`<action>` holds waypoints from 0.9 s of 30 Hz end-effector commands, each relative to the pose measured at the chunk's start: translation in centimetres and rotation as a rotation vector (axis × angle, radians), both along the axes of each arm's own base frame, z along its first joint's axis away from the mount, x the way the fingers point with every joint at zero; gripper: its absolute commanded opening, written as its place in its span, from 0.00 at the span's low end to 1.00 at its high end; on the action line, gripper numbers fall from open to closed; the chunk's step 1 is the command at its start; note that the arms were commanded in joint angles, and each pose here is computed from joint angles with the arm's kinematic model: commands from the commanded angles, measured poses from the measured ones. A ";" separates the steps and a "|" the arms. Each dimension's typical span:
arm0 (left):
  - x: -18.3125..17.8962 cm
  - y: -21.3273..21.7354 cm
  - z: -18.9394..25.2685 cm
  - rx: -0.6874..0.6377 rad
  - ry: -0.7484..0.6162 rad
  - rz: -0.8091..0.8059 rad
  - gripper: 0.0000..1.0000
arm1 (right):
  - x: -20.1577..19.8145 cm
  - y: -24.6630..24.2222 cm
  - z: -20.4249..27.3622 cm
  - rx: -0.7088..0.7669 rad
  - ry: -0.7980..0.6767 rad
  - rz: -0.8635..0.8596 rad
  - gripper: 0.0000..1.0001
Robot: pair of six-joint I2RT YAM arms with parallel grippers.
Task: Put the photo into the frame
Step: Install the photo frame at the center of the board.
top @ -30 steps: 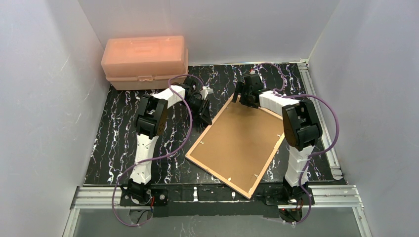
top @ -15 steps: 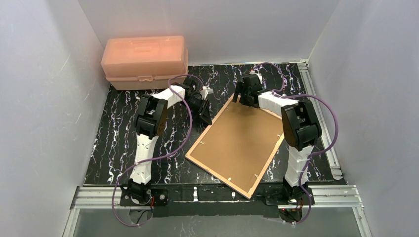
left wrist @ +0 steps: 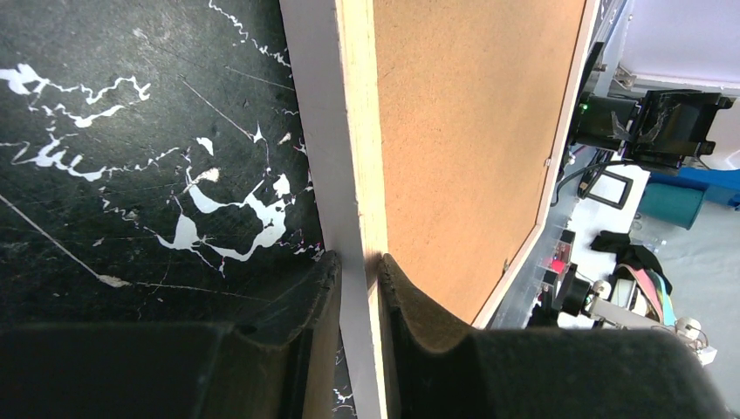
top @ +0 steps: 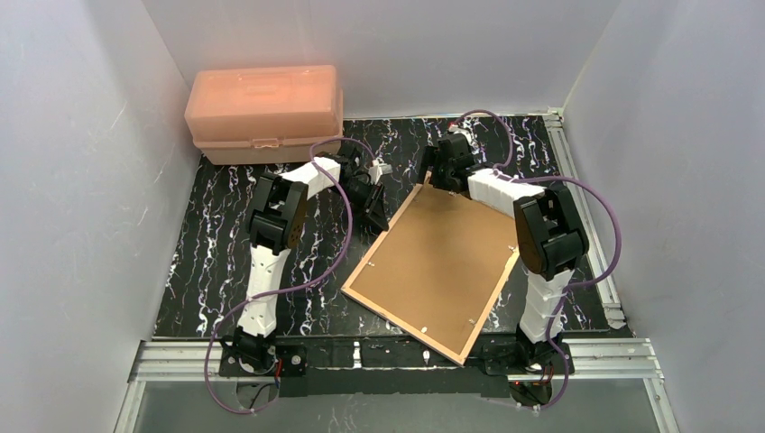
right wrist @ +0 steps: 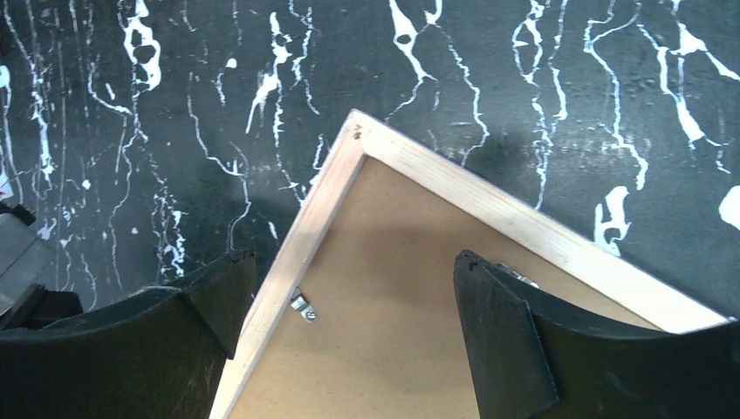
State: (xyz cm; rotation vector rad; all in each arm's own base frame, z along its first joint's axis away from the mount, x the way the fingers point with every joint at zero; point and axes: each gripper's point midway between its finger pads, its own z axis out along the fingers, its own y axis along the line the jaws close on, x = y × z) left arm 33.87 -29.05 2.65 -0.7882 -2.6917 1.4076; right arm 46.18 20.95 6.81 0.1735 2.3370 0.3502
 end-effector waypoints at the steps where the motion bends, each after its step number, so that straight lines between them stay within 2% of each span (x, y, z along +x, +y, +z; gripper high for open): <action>1: -2.4 1.0 -2.4 0.120 0.022 -0.052 0.18 | 0.7 1.4 3.1 0.035 -0.083 0.020 0.91; 10: -2.3 1.0 -2.3 0.121 0.022 -0.048 0.18 | 0.0 0.3 1.2 -0.017 -0.043 -0.009 0.91; 15: -2.0 0.7 -0.9 0.105 0.012 -0.047 0.19 | -0.6 0.0 0.4 -0.025 -0.017 -0.015 0.91; 19: -1.7 0.1 0.9 0.074 0.009 -0.034 0.26 | -1.4 -0.5 0.1 -0.029 0.003 -0.024 0.92; 23: -1.5 -0.6 1.4 0.039 0.039 -0.020 0.29 | -2.5 -1.0 -0.3 0.001 0.030 -0.065 0.94; 27: -1.5 -0.7 0.3 0.055 0.054 -0.024 0.26 | -3.1 -2.6 0.5 0.085 0.051 -0.134 0.99</action>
